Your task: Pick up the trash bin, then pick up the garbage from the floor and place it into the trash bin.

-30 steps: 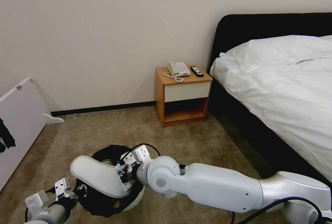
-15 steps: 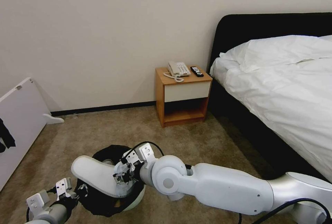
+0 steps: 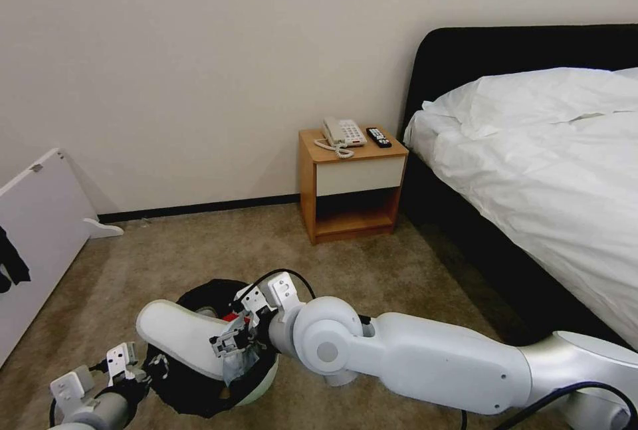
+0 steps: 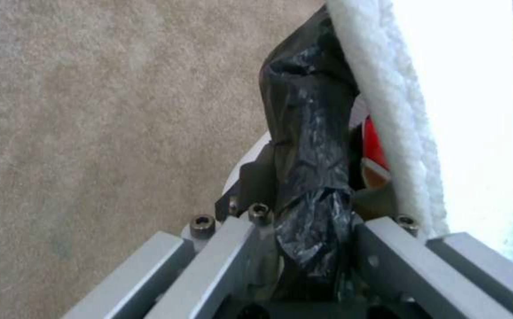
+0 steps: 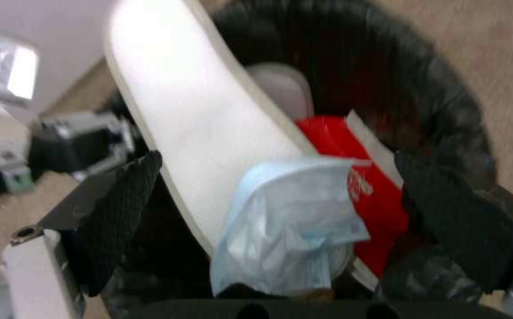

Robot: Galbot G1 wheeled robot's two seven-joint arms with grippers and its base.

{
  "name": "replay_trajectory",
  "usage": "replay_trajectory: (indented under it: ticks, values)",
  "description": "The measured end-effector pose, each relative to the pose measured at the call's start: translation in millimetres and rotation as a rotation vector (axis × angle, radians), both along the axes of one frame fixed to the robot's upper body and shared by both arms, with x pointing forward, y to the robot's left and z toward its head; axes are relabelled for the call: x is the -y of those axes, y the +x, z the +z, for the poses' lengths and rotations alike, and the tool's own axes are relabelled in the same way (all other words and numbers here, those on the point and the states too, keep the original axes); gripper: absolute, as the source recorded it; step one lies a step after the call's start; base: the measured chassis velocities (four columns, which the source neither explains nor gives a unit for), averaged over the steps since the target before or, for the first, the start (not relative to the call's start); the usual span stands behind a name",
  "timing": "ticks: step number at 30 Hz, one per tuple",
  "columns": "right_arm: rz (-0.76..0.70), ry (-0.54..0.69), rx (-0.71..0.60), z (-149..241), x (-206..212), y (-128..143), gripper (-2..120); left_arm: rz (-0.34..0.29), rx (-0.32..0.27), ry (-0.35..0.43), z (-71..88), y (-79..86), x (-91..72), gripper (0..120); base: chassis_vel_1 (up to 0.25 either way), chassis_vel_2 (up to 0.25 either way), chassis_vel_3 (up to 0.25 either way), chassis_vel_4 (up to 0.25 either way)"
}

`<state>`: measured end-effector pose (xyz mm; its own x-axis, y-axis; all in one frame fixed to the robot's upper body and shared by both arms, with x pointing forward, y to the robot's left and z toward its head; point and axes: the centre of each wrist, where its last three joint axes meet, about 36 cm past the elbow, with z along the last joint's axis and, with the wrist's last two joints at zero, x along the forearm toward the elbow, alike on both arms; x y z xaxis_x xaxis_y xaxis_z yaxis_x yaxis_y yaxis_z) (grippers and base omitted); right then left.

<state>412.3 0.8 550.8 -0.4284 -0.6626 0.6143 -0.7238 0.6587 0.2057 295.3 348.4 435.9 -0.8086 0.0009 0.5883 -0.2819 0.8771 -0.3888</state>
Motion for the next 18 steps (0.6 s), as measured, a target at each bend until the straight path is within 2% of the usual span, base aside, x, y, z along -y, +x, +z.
replay_trajectory:
  ticks: [7, 11, 14, 17, 18]
  values:
    - [-0.005, 0.051, 0.051, 24, 12, -7, 100, 0.002, -0.004, 0.004, -1.1, 1.1, -2.2, 1, 0.000, 0.000, 0.000, 0.000]
    - [-0.052, 0.104, 0.116, 43, 34, -2, 100, 0.006, -0.004, 0.010, -0.3, 1.0, -5.0, 1, 0.000, 0.000, 0.000, 0.000]
    - [-0.102, 0.157, 0.176, 51, 52, 6, 100, 0.010, -0.004, 0.013, 0.3, 0.6, -6.7, 1, 0.000, 0.000, 0.000, 0.000]
    - [-0.193, 0.316, 0.281, 64, 87, 17, 100, 0.013, -0.004, 0.019, 1.7, 0.0, -8.5, 1, 0.000, 0.000, 0.000, 0.000]
    - [-0.193, 0.316, 0.281, 64, 87, 17, 100, 0.013, -0.004, 0.019, 1.7, 0.0, -8.5, 1, 0.000, 0.000, 0.000, 0.000]
